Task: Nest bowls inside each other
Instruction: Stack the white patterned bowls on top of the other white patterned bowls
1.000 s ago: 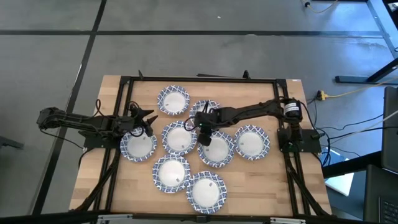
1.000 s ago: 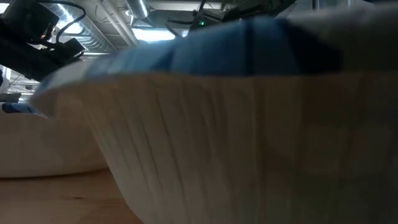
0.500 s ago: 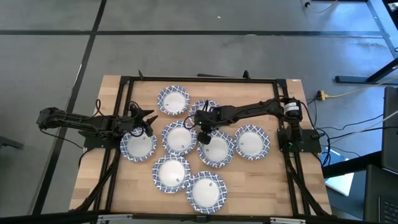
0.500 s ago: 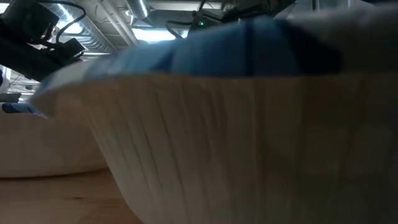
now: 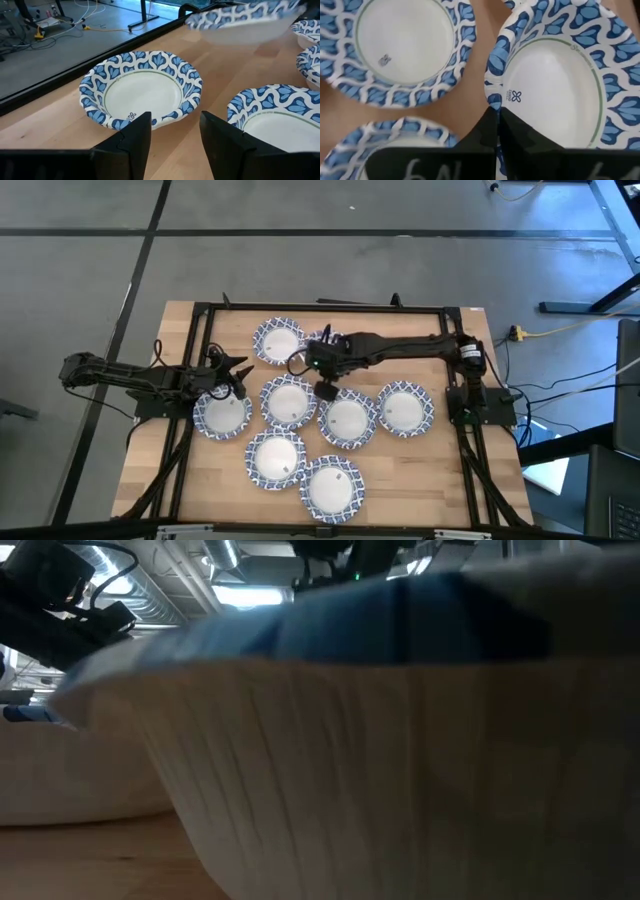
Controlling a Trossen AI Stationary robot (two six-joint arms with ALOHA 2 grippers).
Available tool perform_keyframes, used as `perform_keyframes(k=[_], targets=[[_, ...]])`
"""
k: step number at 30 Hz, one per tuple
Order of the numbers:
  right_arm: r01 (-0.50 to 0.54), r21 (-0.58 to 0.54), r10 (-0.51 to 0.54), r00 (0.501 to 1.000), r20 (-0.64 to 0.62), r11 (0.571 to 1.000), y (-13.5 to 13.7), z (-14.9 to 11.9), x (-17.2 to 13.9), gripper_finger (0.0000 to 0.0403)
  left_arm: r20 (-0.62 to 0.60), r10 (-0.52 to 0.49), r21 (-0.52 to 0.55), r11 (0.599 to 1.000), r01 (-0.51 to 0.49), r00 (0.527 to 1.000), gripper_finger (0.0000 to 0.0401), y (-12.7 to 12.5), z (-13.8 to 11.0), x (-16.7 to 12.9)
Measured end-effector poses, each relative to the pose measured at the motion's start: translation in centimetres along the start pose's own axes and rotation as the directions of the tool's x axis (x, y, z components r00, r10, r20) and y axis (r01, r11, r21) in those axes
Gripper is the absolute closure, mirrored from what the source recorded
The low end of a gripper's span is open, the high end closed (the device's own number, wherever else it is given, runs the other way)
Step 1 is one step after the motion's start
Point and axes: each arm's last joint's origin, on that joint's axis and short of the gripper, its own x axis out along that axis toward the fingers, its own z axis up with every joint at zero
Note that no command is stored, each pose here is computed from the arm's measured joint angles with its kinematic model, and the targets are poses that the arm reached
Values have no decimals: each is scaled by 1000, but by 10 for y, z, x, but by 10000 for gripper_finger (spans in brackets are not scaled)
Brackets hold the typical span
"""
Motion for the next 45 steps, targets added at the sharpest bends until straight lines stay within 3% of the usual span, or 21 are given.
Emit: perform_keyframes(k=[5,14,24,35,45], targets=[[-5,-11,4,998,-56,1000,15,-3,-29,397,0,0,0,1000,0,1000,238,0,0,0],[-69,-8,69,997,-36,998,77,-29,-70,397,0,1,1,1000,-1,1000,238,0,0,0],[-6,96,2,999,40,995,130,-58,-89,396,0,1,2,1000,-1,1000,238,0,0,0],[-7,165,17,998,-56,986,143,-88,-38,396,0,0,2,1000,0,1000,238,0,0,0],[-40,223,60,995,-83,974,145,-101,-15,391,-1,-3,1,1000,3,1000,238,0,0,0]])
